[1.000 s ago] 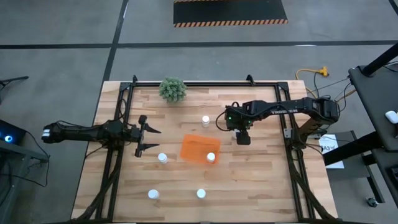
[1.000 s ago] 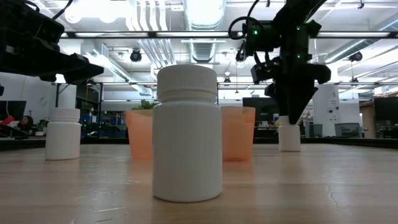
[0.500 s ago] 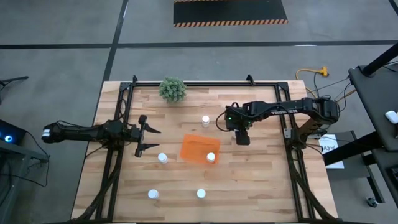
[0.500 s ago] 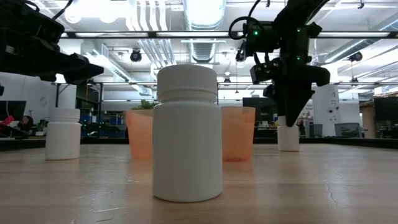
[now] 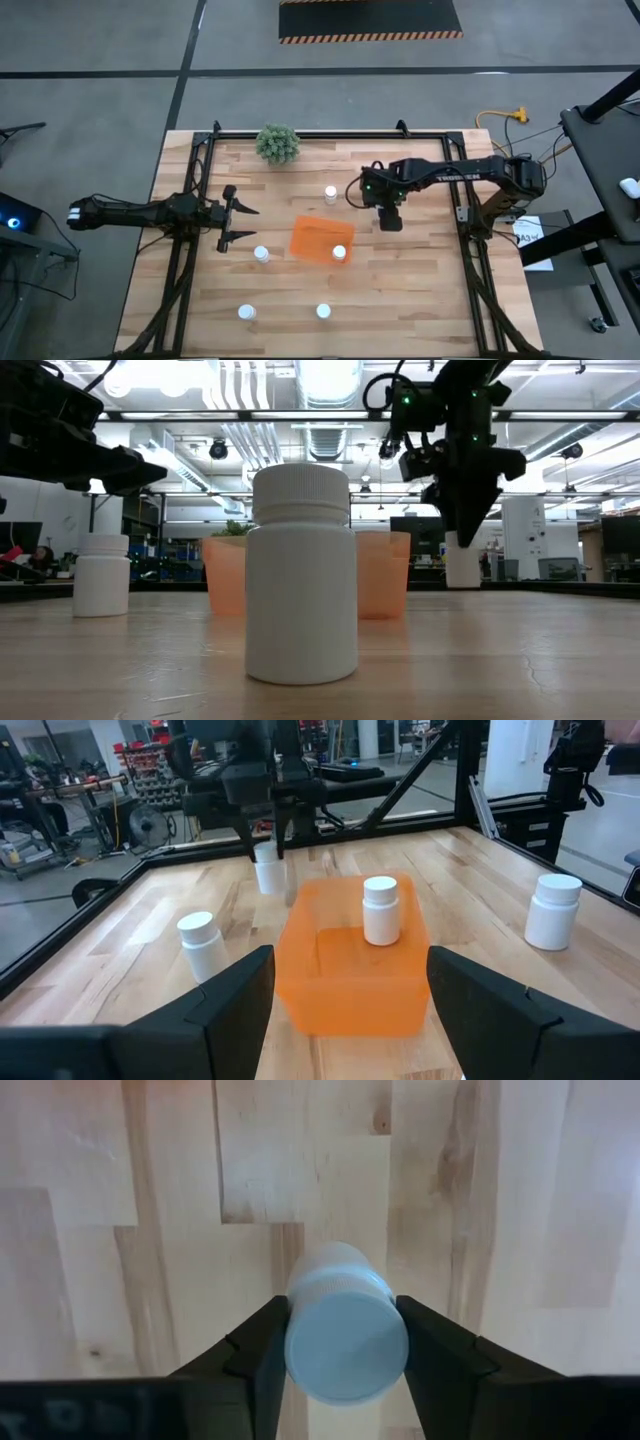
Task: Pick and place pill bottles into a basket
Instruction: Put the pill bottle into the bin
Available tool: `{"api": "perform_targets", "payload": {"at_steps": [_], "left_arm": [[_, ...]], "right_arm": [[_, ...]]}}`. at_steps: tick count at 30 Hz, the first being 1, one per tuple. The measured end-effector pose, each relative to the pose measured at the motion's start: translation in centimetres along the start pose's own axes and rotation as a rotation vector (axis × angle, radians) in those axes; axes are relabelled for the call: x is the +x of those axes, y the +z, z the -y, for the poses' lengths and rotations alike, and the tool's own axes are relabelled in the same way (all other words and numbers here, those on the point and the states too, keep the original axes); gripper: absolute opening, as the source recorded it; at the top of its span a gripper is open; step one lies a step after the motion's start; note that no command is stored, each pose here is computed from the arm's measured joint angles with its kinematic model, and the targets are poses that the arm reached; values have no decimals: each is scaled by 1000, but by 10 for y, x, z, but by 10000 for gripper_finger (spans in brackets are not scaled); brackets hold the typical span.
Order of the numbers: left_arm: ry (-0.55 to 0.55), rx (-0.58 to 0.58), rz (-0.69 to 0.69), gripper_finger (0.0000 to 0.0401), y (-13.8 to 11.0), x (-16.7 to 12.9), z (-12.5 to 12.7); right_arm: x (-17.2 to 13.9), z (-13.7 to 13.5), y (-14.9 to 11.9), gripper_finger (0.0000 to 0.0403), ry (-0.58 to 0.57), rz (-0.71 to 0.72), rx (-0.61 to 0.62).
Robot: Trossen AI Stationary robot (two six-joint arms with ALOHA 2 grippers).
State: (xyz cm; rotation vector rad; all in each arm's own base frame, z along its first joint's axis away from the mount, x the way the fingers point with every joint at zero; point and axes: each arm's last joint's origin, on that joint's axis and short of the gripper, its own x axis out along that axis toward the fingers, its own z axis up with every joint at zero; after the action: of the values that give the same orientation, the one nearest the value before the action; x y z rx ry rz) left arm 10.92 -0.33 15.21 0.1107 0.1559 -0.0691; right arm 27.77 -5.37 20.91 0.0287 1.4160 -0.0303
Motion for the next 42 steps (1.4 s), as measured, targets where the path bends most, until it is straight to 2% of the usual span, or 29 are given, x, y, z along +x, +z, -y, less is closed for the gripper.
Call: {"api": "perform_targets", "payload": {"at_steps": [11, 27, 35, 42], "left_arm": [[0, 0, -1, 245, 0, 0, 0], [0, 0, 0, 245, 0, 0, 0], [0, 0, 0, 245, 0, 0, 0], [0, 0, 0, 245, 0, 0, 0]], "right_arm": [[-31, -9, 18, 152, -1, 57, -33], [-75, -55, 42, 151, 21, 209, -157], [-80, -65, 48, 152, 30, 225, -160], [-65, -67, 68, 151, 31, 166, -211]]}}
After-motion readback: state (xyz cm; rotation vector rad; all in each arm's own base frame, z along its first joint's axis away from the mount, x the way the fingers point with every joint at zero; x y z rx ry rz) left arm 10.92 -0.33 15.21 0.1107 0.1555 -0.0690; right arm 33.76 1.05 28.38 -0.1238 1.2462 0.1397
